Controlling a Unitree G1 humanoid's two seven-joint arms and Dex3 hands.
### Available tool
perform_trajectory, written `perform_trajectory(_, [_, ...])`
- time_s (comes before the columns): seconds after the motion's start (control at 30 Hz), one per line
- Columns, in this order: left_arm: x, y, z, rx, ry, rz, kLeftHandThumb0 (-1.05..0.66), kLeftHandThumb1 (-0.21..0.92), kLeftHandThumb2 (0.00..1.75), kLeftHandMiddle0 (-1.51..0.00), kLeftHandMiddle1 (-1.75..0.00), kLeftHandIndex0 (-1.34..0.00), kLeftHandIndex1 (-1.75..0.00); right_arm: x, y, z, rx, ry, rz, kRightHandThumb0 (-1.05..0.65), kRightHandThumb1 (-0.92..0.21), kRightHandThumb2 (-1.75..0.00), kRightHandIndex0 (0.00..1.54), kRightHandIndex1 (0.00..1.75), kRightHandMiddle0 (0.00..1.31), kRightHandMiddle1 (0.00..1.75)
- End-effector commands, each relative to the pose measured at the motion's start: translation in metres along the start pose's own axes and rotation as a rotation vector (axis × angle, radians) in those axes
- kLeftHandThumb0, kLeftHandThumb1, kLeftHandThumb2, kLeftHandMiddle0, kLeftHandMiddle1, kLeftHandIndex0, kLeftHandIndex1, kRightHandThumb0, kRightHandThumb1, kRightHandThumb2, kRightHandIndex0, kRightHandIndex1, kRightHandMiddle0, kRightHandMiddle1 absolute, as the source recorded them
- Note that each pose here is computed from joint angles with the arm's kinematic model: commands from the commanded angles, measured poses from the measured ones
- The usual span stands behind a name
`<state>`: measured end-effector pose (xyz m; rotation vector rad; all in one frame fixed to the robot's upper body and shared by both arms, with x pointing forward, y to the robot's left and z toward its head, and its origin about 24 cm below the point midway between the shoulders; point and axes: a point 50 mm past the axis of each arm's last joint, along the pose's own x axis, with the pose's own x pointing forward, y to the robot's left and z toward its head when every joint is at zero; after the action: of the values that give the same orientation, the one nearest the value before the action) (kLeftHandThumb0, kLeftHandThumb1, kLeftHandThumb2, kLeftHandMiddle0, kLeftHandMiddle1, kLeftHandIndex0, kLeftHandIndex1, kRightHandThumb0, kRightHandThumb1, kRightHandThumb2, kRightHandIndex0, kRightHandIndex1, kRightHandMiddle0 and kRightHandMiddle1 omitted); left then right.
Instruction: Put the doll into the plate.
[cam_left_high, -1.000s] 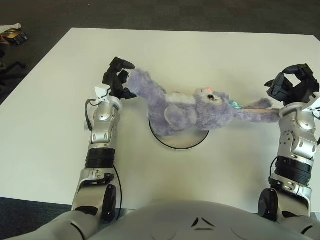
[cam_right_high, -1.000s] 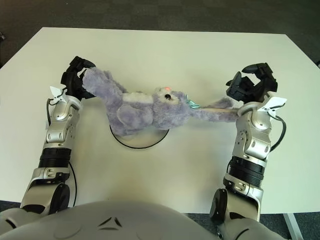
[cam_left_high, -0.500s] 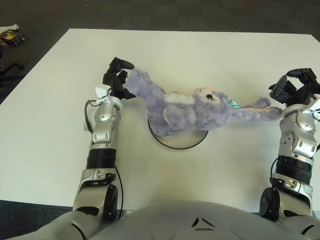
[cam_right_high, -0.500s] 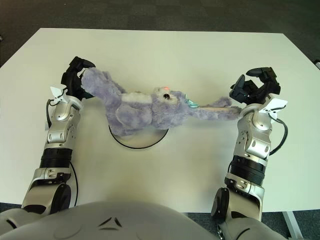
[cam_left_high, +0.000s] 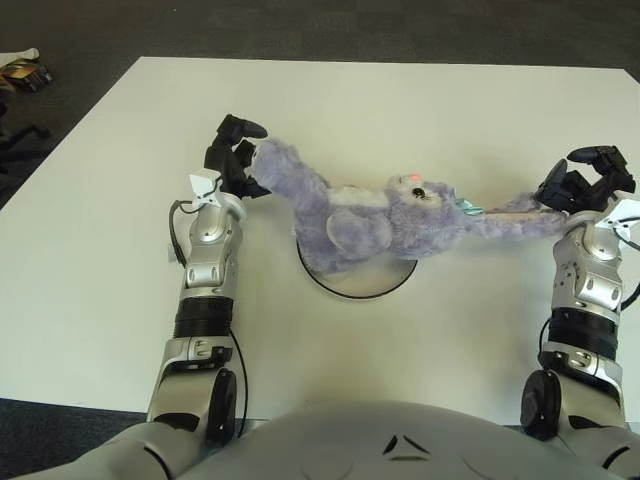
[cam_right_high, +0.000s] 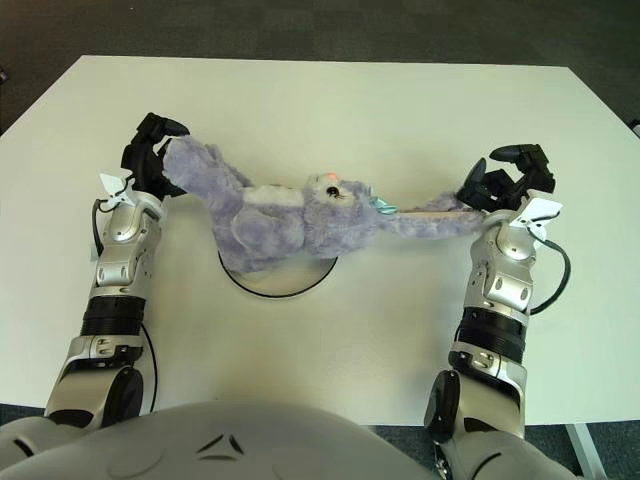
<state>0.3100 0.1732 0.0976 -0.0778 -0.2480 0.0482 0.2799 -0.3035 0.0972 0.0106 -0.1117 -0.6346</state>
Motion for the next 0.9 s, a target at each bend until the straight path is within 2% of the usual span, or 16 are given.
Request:
perform_trajectory(0.0, [0.002,-0.003,0.003,0.009,-0.021,-0.004,-0.01,0.33,1.31,-0.49,-1.75,-0.48,-1.75,0.001,0.004,-0.003,-0.024,0.014,-0.001,0.00,-0.10,-1.55,0.81,1.66,0.54,1.75])
perform_trajectory(0.43, [0.001,-0.004,0.003,0.019,-0.024,-0.017,-0.01,0.33,1.31,-0.49,-1.75,-0.48,-1.75,-0.001,0.016,-0.020,-0.041,0.075,0.018,0.00,-0.10,-1.56,0.80,1.69,0.54,1.75])
perform_trajectory(0.87, [0.000,-0.006,0.002,0.008,-0.013,-0.022,-0.01,0.33,1.31,-0.49,-1.75,-0.48,-1.75,-0.005,0.030,-0.036,-0.056,0.124,0.096,0.00,-0.08,-1.58,0.82,1.68,0.56,1.75])
